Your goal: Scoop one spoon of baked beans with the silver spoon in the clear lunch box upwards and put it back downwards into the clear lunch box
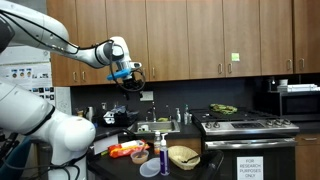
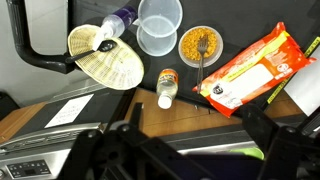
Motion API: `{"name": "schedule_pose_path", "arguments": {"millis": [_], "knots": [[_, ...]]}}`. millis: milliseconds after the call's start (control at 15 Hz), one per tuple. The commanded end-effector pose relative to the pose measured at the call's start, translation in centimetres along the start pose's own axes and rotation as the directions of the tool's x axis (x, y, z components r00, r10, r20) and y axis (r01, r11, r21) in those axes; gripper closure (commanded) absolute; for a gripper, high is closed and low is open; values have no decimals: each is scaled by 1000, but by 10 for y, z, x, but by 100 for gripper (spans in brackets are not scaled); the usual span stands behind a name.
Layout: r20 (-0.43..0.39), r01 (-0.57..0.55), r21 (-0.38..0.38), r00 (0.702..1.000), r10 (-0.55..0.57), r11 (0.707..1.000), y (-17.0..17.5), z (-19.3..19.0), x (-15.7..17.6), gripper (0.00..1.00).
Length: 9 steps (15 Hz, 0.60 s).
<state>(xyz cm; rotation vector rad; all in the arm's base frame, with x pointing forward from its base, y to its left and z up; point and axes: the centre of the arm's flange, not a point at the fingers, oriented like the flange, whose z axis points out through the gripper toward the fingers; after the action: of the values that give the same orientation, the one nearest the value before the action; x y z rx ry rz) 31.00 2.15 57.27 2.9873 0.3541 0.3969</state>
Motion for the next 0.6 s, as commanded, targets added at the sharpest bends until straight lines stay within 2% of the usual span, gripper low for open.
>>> {"name": "schedule_pose_path", "arguments": {"millis": [0,533], "knots": [[5,9,-1,1000,-9,1000,-3,4,6,0],[-6,52,-22,999,-52,998,-17,21,43,0]]}}
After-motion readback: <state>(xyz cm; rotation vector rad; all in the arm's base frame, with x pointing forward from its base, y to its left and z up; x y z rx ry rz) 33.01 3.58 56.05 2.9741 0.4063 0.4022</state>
